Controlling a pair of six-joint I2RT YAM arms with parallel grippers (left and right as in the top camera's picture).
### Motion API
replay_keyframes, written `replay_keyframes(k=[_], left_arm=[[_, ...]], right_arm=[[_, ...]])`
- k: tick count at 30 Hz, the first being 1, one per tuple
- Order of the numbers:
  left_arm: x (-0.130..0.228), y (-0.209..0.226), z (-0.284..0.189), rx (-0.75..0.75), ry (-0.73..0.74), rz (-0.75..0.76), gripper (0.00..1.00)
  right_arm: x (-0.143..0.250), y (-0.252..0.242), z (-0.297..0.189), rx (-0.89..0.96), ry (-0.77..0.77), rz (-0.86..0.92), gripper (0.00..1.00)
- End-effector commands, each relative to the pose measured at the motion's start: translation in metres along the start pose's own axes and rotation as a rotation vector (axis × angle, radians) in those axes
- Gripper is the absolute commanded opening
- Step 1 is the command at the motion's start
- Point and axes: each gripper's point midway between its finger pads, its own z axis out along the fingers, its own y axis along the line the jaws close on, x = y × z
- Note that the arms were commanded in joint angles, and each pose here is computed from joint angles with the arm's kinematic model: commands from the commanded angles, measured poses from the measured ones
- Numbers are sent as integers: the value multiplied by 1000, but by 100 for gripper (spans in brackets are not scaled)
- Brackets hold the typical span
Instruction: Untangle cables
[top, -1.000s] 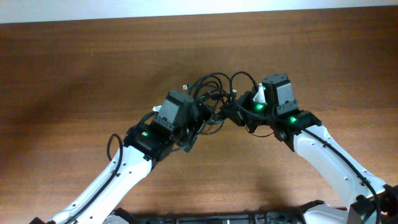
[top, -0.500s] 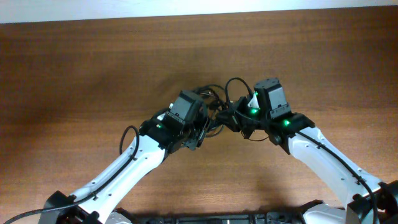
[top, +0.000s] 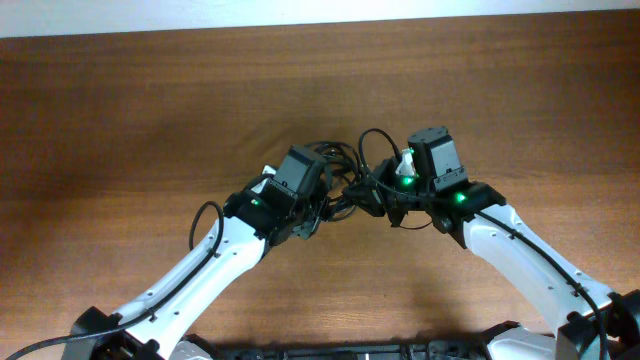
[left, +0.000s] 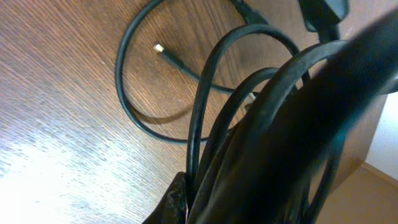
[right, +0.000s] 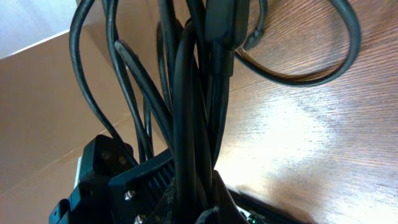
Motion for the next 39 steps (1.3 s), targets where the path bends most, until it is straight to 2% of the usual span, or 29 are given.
replay_keyframes(k=[1, 3, 6, 10, 14, 18, 22, 33, 36, 39], left_arm=[[-15, 22, 5, -87, -48, 69, 0], [-24, 22, 5, -90, -54, 136, 0], [-36, 19, 2, -84, -65, 289, 0], [-46, 9, -9, -42, -55, 553, 0], [-48, -11, -28, 66, -47, 794, 0], [-41, -27, -48, 184, -35, 1026, 0], [-30, -28, -51, 228, 4, 1153, 0], [-35, -27, -50, 209, -19, 1168, 0], [-51, -20, -48, 125, -84, 1157, 0], [-51, -21, -48, 127, -86, 1158, 0]], right_arm=[[17, 18, -4, -51, 72, -90, 13], [17, 16, -4, -47, 72, -131, 29], [16, 16, -4, -52, 63, -306, 56], [17, 11, -4, -43, 64, -498, 67], [11, -2, -4, 17, 40, -597, 72], [10, -17, -5, 79, 46, -663, 73], [10, -18, -5, 79, 47, -663, 73], [-1, -20, -6, 110, -3, -671, 72], [-5, -20, -21, 86, 20, -779, 72], [7, 0, -50, -104, 93, -870, 72]])
